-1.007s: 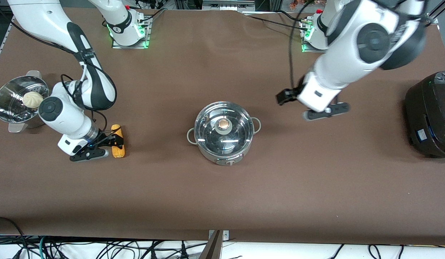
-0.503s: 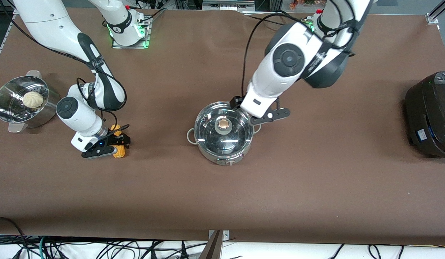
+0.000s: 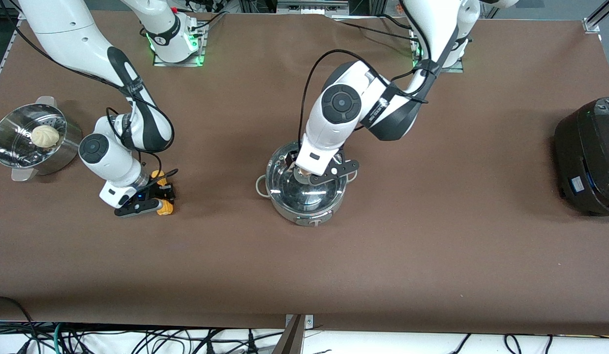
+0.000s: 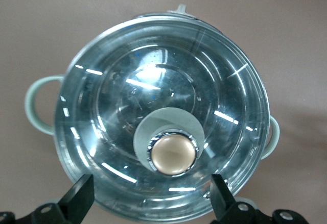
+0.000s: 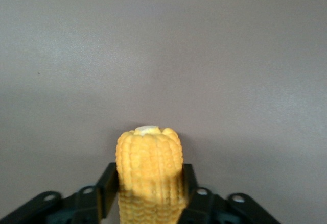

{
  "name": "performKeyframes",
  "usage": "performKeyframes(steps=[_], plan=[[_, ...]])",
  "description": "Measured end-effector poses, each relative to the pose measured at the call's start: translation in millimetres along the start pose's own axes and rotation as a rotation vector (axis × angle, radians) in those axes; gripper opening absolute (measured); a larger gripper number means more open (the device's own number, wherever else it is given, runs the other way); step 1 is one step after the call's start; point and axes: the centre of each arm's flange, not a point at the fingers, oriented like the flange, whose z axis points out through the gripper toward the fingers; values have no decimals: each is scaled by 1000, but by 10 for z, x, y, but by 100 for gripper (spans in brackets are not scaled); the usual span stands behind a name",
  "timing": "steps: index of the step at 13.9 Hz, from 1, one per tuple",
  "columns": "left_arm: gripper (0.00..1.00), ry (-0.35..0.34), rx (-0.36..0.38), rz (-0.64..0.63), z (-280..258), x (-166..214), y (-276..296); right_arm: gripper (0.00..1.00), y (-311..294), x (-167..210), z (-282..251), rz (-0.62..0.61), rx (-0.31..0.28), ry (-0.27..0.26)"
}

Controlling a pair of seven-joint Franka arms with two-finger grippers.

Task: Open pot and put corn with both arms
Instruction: 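Grasp the glass lid knob with the left gripper while the right gripper lifts corn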

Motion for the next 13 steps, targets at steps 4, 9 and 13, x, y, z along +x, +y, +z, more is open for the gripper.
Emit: performKeyframes(steps=[4, 9, 13], plan=[[99, 31, -6, -21, 278, -50, 107, 46, 1, 3, -17, -3, 2, -12], [80, 48, -2, -33, 341, -56, 134, 31, -19, 224, -637, -12, 22, -117], [72, 58, -3, -41, 309, 4, 115, 31, -49, 523, -1638, -8, 37, -201]])
